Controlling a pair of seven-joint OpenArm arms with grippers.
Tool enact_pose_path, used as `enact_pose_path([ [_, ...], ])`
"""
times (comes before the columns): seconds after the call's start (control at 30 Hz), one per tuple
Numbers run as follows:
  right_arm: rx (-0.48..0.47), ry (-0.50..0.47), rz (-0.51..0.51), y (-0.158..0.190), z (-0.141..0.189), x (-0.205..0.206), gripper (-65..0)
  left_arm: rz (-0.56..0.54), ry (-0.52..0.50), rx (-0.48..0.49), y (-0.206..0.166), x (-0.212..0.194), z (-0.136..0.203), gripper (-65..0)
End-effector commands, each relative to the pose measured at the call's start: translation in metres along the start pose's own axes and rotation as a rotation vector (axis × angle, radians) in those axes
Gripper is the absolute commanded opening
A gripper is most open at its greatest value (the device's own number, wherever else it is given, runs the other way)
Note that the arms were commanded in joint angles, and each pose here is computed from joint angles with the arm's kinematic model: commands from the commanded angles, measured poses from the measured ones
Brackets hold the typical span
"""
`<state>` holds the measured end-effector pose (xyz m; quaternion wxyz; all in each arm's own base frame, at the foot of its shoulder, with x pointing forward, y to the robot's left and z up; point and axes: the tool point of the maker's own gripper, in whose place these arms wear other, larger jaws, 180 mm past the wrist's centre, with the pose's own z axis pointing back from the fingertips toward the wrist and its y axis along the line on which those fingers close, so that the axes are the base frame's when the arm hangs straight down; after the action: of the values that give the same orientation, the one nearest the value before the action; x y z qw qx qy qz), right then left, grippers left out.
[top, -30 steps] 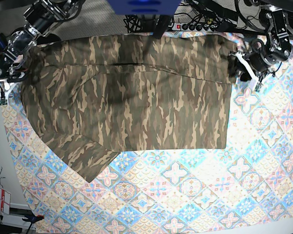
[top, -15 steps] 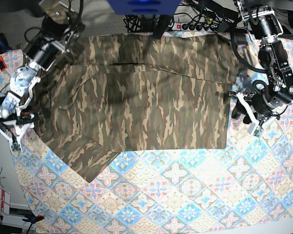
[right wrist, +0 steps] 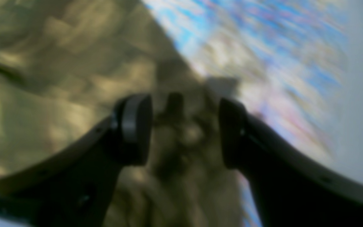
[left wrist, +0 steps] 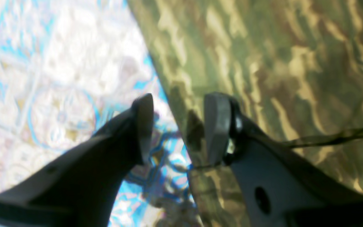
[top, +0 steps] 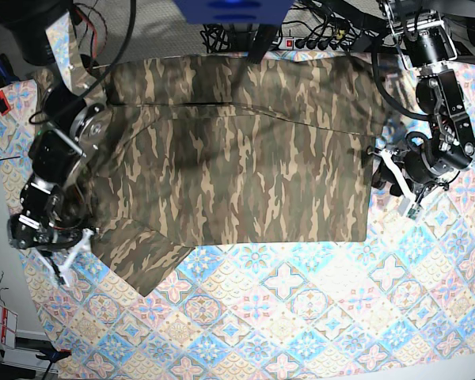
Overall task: Fold the T-shirt properly
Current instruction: 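Release the shirt and move both grippers toward its side edges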
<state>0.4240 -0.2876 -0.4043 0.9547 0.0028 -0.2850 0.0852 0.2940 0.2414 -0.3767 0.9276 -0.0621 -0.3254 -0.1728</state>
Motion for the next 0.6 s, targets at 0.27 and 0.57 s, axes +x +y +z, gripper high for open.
enact_pose_path([
  [0.27, 0.084, -0.230, 0.009, 0.003, -0.009, 0.054, -24.6, -0.051, 0.034, 0.076, 0.016, -0.001, 0.005, -38.8],
  [0.57, 0.157, -0.278, -0.091, -0.003, -0.023, 0.011, -24.5, -0.062, 0.072, 0.095, 0.018, -0.013, 0.006, -38.8],
])
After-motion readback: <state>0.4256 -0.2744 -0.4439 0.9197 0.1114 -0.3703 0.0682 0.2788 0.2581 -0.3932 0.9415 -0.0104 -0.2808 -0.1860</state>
